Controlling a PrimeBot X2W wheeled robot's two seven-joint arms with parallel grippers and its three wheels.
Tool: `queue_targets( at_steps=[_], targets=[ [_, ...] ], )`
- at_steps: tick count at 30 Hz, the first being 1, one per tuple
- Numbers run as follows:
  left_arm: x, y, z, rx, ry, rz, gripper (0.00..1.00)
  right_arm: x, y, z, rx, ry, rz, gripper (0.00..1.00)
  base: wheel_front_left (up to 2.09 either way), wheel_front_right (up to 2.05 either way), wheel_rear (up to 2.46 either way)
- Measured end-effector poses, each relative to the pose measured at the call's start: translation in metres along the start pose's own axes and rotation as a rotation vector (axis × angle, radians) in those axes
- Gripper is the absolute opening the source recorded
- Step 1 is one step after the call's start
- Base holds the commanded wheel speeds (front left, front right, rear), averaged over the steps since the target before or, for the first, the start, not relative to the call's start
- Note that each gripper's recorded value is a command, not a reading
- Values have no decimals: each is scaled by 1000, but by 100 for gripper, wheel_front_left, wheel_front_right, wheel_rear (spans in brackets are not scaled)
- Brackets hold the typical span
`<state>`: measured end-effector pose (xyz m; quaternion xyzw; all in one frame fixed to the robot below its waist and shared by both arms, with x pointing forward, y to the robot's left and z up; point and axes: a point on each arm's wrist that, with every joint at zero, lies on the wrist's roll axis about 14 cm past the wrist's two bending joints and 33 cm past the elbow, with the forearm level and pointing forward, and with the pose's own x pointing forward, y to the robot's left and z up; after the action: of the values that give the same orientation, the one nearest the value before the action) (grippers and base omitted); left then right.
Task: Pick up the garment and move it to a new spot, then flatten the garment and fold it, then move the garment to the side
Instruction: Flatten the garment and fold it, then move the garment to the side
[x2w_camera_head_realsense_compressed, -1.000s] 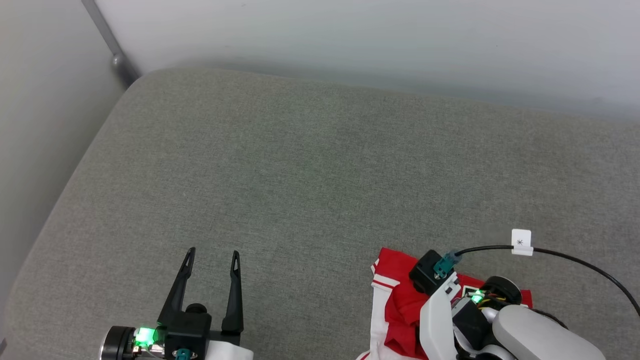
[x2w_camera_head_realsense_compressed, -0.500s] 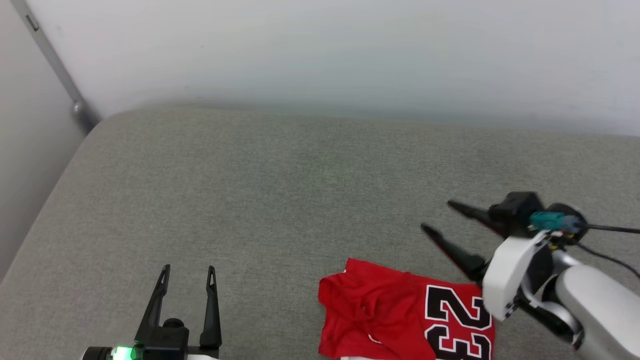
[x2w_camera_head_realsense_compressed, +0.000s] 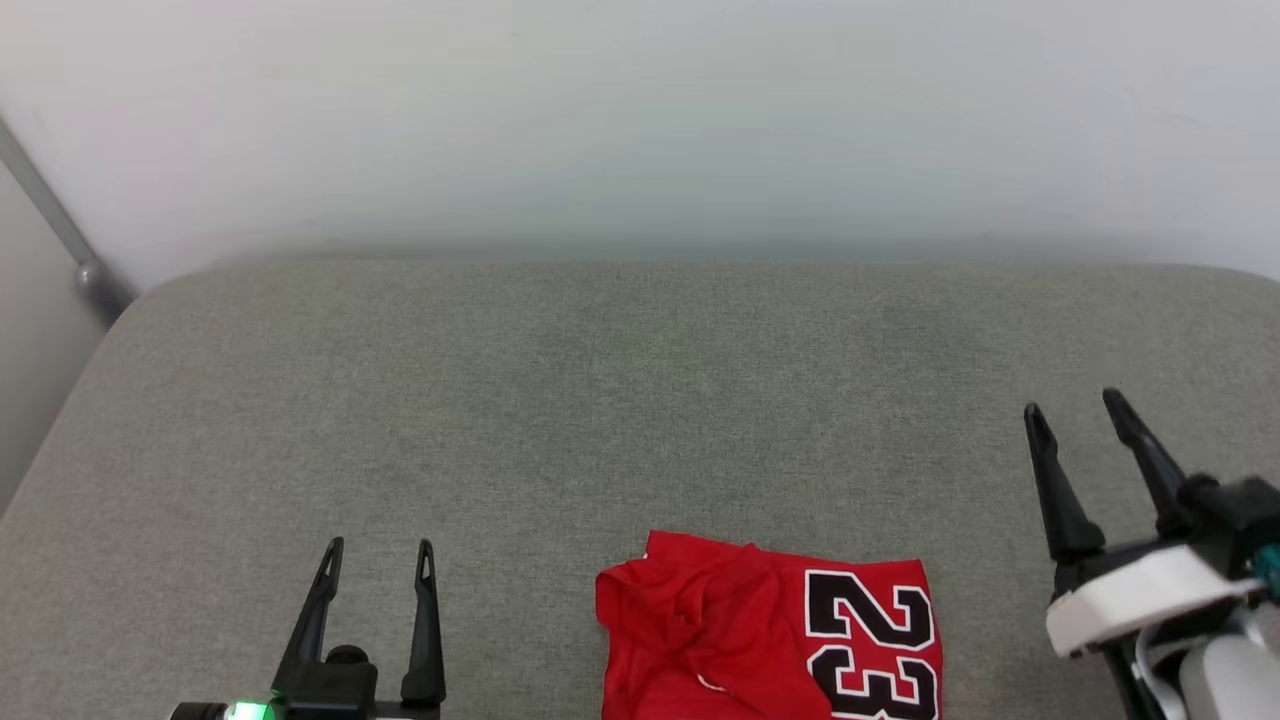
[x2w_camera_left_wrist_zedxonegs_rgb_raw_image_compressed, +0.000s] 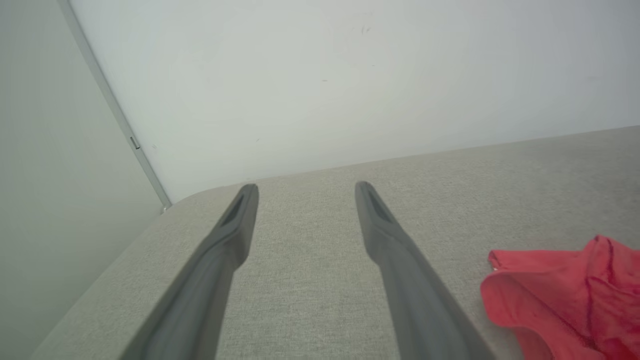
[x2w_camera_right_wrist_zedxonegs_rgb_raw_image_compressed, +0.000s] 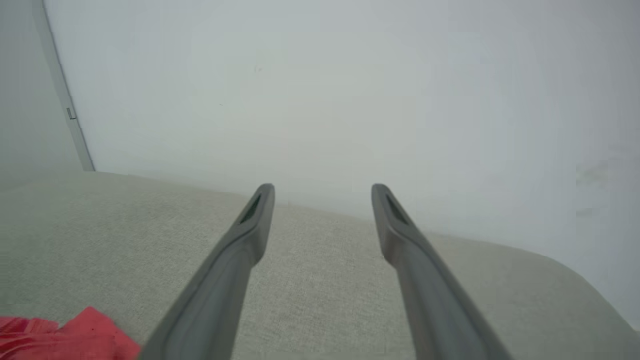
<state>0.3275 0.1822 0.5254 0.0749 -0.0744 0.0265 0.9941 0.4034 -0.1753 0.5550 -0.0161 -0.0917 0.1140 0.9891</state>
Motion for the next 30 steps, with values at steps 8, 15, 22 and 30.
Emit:
queue_targets(
  at_steps=[8, 15, 22, 30],
  targets=[
    [-6, -2, 3, -21, -6, -4, 100, -38, 13, -1, 93, -30, -107, 100, 0, 0, 0],
    [-12, 1, 5, -54, -6, 11, 100, -61, 22, -7, 130, -9, -128, 100, 0, 0, 0],
    [-16, 2, 6, -79, -8, 15, 100, -72, 23, -11, 131, 11, -135, 100, 0, 0, 0],
    [-18, 3, 4, -95, 0, 14, 100, -73, 27, -15, 150, 23, -129, 100, 0, 0, 0]
  ],
)
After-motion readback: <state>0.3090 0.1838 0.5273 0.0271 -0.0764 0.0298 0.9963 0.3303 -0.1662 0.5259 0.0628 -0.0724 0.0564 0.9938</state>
